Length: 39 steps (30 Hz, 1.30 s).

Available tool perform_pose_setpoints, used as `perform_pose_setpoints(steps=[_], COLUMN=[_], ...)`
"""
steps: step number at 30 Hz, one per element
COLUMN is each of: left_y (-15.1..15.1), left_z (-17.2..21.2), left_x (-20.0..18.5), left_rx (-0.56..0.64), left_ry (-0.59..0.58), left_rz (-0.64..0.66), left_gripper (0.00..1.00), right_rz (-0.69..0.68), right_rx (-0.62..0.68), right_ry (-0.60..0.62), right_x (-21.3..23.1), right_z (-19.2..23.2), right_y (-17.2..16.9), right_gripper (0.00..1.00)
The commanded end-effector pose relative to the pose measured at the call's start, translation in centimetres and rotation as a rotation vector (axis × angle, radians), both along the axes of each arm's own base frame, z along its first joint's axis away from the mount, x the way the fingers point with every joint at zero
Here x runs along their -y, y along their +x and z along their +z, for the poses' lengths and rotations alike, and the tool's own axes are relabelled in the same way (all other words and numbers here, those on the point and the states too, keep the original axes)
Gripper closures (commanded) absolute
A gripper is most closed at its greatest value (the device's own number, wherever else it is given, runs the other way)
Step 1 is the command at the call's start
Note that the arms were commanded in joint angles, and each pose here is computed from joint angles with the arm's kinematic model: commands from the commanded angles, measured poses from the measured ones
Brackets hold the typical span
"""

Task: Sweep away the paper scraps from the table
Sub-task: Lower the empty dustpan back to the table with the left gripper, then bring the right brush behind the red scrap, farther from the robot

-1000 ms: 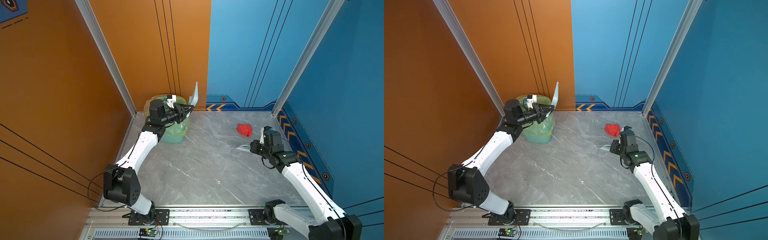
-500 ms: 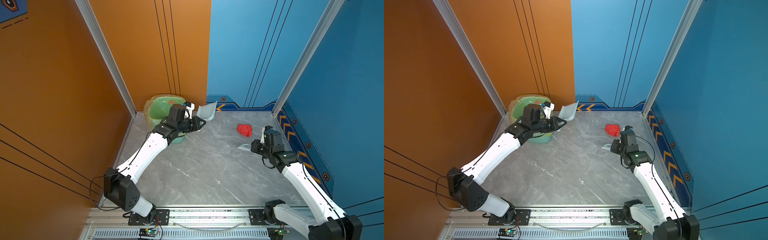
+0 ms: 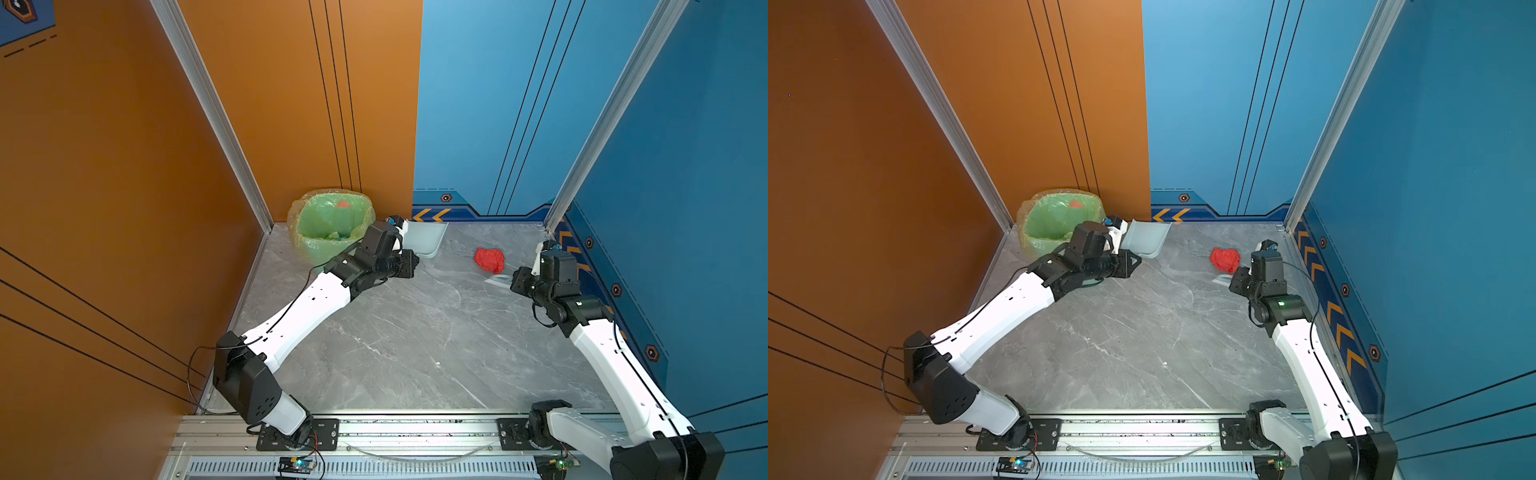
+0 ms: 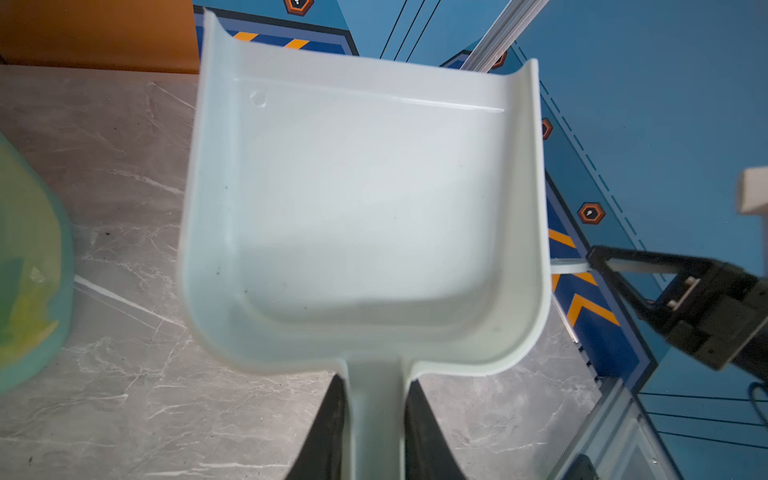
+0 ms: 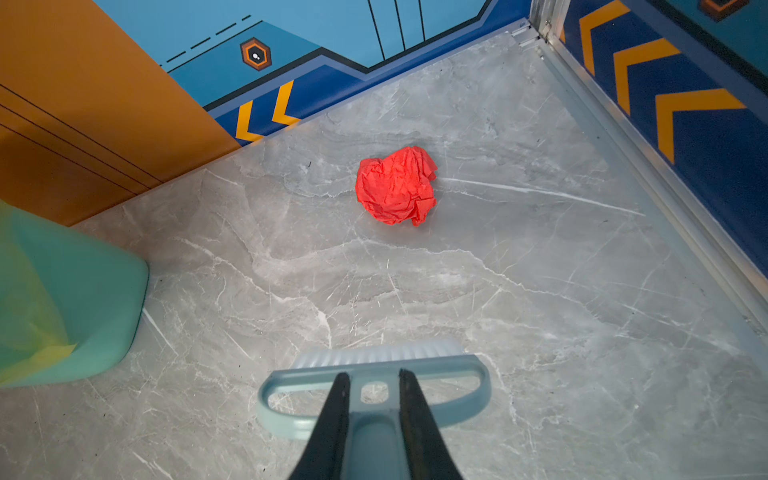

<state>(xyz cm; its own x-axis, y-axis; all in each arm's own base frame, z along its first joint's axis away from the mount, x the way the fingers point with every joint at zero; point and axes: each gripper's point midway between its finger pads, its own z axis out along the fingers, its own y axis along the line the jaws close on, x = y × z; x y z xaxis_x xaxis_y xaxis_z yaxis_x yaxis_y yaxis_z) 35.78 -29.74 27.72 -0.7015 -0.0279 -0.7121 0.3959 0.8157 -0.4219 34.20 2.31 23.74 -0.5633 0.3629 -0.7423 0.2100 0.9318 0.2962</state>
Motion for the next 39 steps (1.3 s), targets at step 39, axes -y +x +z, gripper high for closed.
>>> perform_pose_setpoints(steps=[39], left_y=[-3.8], left_z=[-17.5], left_x=[5.5], left_rx=[-0.146], left_ry=[0.452], left_rz=[-0.157], left_gripper=[1.0], right_rz=[-0.311], right_rx=[0.336], right_ry=[-0.06], right_x=[6.8], right_z=[2.1], right_y=[15.9], right_gripper=[1.0])
